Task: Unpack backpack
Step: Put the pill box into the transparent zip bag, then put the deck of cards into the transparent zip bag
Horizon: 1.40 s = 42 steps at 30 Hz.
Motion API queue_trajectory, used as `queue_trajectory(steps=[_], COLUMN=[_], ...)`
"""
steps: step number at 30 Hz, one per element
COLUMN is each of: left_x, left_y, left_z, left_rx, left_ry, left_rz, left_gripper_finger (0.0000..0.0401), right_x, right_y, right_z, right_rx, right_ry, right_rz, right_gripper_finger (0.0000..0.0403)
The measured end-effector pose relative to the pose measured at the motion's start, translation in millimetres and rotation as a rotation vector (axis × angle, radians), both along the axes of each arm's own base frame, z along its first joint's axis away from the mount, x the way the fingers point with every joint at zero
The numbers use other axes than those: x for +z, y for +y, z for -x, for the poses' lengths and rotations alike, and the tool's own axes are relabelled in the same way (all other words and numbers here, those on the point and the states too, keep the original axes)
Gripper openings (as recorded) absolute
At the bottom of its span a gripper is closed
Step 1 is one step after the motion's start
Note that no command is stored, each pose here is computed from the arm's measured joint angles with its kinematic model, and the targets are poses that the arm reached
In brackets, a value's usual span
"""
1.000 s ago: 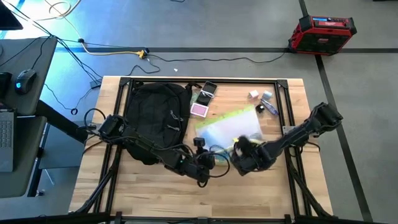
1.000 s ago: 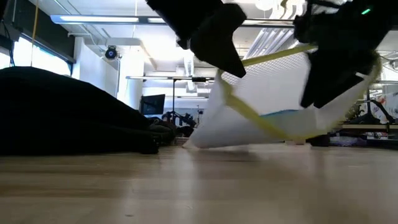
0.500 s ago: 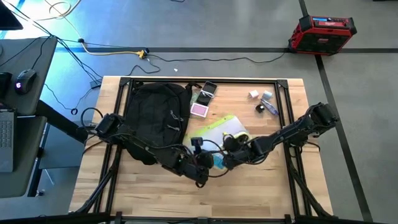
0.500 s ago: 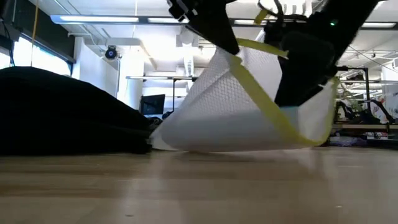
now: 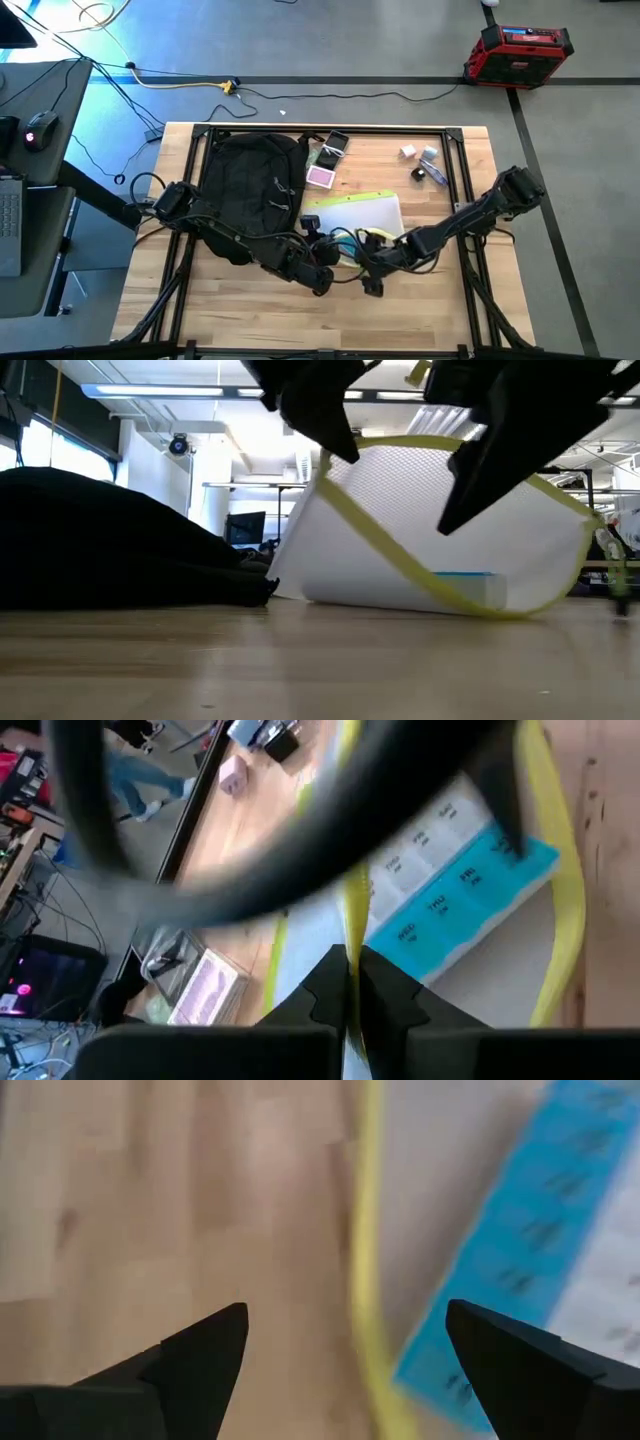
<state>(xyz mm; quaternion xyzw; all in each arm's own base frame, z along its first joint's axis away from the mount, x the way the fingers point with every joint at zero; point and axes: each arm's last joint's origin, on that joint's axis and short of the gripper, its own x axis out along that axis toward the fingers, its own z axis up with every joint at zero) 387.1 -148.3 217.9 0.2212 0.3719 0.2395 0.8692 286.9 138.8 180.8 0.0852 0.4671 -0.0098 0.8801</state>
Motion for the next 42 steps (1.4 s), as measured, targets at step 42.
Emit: queue_trajectory(steps=[42], left_x=[36.8], left_y=[-5.1], left_z=[20.4], left_rx=[-0.107], left_ry=[0.086], left_rz=[0.08], left_gripper_finger=[0.0], right_x=[11.0], right_y=[16.5], right_z=[-13.9], right_rx=[-0.13], right_ry=[0.125], right_rz=[0.352], right_gripper_finger=[0.0329])
